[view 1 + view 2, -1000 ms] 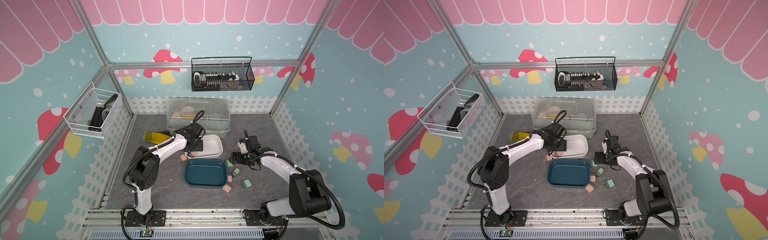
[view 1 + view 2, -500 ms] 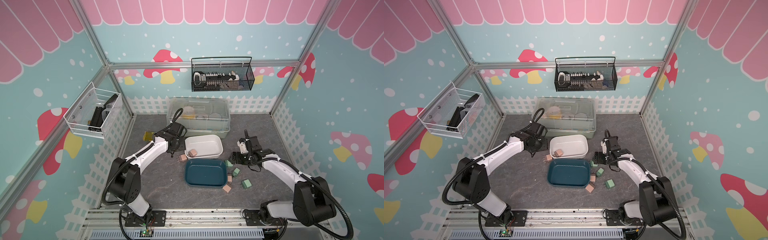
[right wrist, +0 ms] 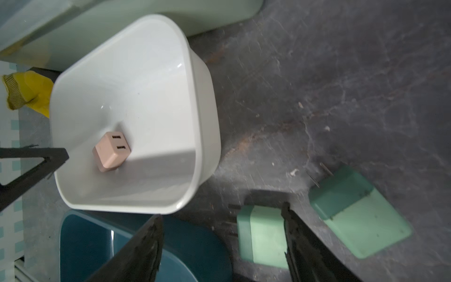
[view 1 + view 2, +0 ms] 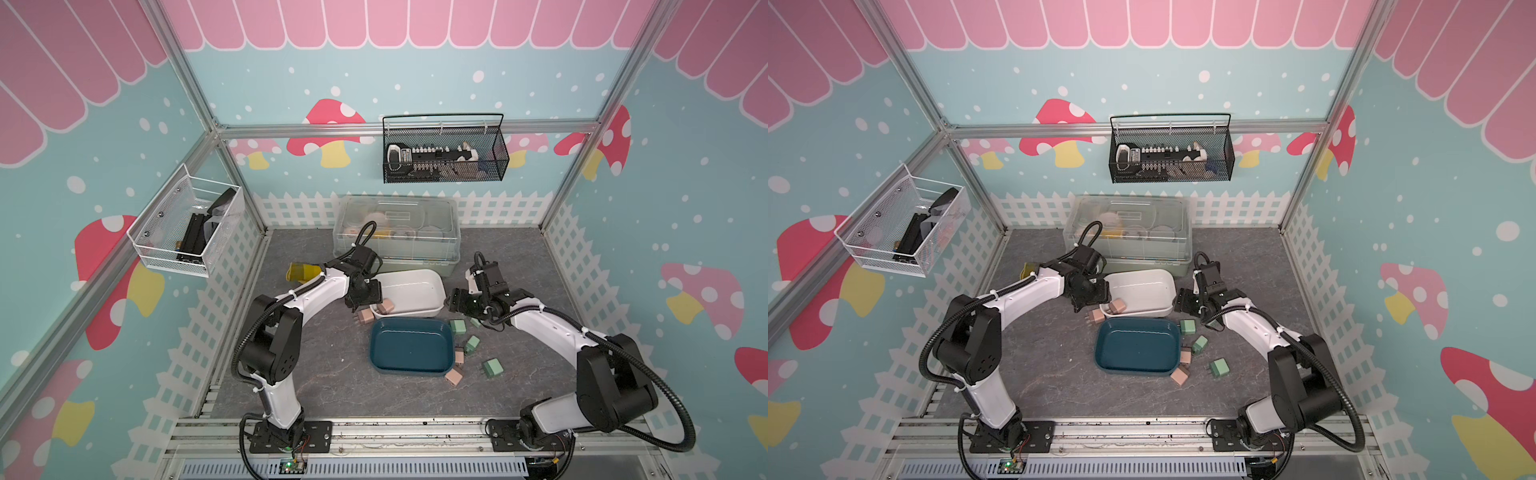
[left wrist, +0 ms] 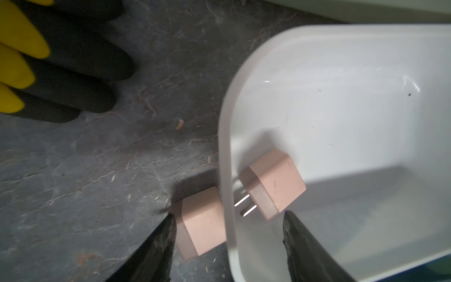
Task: Place the plugs by color into the storage box
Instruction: Adjust the storage box at the center of the board.
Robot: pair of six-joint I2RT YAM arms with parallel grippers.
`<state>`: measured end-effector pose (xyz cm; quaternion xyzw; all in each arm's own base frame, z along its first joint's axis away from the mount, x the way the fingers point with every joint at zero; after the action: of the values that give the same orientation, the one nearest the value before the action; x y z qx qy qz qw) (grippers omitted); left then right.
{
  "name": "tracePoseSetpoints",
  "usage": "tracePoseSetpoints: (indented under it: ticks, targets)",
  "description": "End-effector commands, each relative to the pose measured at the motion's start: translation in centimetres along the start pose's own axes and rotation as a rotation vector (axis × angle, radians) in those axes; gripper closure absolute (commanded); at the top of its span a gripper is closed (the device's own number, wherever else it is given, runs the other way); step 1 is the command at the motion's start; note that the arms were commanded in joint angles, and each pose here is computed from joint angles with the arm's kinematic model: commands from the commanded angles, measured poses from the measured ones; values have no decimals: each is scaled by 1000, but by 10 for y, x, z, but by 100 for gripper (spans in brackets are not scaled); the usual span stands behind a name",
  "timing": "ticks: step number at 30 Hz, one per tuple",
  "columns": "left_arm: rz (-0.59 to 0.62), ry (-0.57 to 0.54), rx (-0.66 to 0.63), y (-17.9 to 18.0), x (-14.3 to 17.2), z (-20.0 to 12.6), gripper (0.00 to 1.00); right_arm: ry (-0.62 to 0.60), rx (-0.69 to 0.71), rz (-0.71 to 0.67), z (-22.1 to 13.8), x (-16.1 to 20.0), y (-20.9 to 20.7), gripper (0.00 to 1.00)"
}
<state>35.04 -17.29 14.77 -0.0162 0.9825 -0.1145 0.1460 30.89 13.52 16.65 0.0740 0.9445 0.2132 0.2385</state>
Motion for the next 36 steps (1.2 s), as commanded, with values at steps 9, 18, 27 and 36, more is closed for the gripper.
tracePoseSetpoints:
  ticks: [9, 18, 27, 36]
  targets:
    - [23, -30, 68, -57, -3, 30, 46, 9, 12, -10, 43, -21, 7, 50]
    - [87, 21, 76, -75, 31, 25, 54, 3, 67, 31, 22, 11, -16, 68]
    - [126, -41, 32, -58, 26, -13, 28, -19, 84, 7, -7, 22, -20, 31]
    - [-78, -48, -99, 23, -8, -59, 18, -61, 48, 85, -51, 40, -17, 20]
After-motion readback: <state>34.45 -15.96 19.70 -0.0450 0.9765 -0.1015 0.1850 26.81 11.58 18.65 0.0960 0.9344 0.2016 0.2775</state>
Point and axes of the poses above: each gripper's point midway between its finger pads, its own z axis out along the fingers, its own y axis along the line the jaws close on, x = y × z, the point moved 8 cm from there along -z, back along the fingers, and after that the axes turned 1 degree about z, right-handed, at the moved point
